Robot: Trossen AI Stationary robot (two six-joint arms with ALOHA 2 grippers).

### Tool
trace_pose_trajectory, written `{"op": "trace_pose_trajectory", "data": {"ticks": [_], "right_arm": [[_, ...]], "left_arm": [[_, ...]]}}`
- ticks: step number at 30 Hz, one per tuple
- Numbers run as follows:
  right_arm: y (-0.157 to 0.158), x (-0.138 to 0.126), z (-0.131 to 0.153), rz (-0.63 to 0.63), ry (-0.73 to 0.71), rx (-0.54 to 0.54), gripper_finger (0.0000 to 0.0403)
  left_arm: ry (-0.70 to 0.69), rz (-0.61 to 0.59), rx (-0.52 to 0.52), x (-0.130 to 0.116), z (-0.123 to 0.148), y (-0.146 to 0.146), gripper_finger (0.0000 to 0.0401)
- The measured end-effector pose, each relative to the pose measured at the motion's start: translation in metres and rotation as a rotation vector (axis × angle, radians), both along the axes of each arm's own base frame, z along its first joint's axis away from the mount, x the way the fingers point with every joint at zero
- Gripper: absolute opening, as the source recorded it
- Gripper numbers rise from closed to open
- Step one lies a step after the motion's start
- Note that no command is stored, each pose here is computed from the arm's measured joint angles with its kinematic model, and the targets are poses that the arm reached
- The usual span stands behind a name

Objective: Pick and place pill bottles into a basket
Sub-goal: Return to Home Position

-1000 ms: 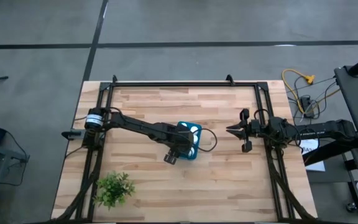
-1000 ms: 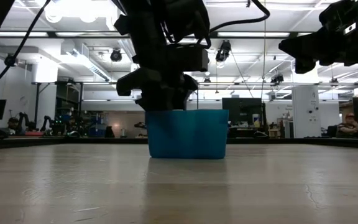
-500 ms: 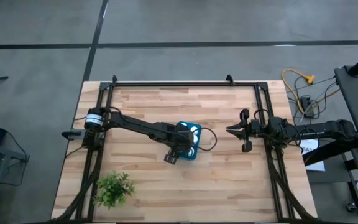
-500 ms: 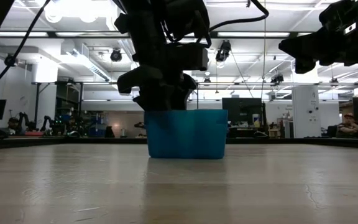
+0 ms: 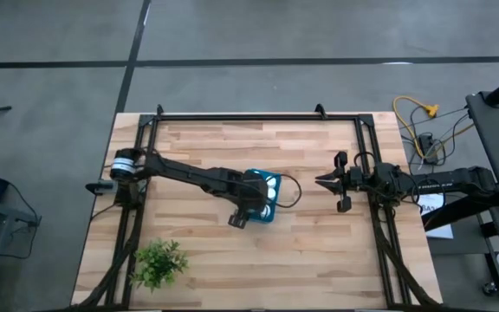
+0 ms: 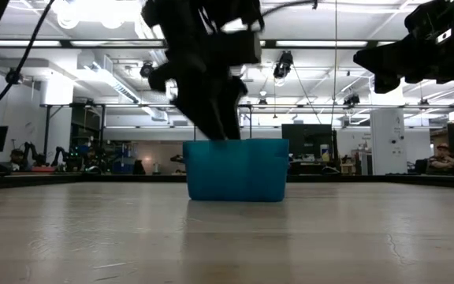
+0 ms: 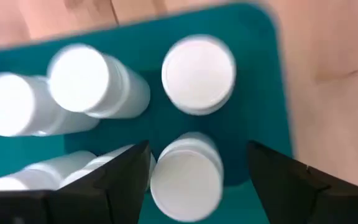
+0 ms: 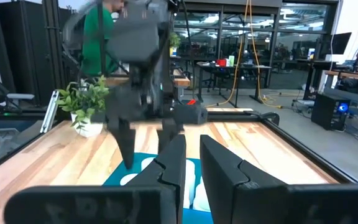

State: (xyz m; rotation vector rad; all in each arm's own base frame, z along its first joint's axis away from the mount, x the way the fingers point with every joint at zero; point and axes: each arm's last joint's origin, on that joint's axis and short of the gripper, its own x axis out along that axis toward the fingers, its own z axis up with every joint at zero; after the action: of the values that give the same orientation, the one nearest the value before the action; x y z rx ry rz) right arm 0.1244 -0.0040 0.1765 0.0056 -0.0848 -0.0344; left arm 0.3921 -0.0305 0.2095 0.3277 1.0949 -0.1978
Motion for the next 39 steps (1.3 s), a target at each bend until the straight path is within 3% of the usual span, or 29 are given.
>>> {"op": "trace_pose_trajectory", "data": {"ticks": [13,25,39], "right_arm": [[0.0,0.0,-0.001,0.0,0.007,0.005,0.0038],[0.0,0.0,-0.001,0.0,0.013,-0.004,0.0038],[0.0,0.0,-0.001,0.0,0.008,-0.001,0.0038]], "left_arm": [[-0.274,0.011,-0.087,-0.027,0.056,-0.002,0.0247],[-0.482,0.024,-0.093,-0.068,0.035,0.007,0.0247],[-0.678,0.102,-0.039,-0.12,0.041,0.016,0.0247]]}}
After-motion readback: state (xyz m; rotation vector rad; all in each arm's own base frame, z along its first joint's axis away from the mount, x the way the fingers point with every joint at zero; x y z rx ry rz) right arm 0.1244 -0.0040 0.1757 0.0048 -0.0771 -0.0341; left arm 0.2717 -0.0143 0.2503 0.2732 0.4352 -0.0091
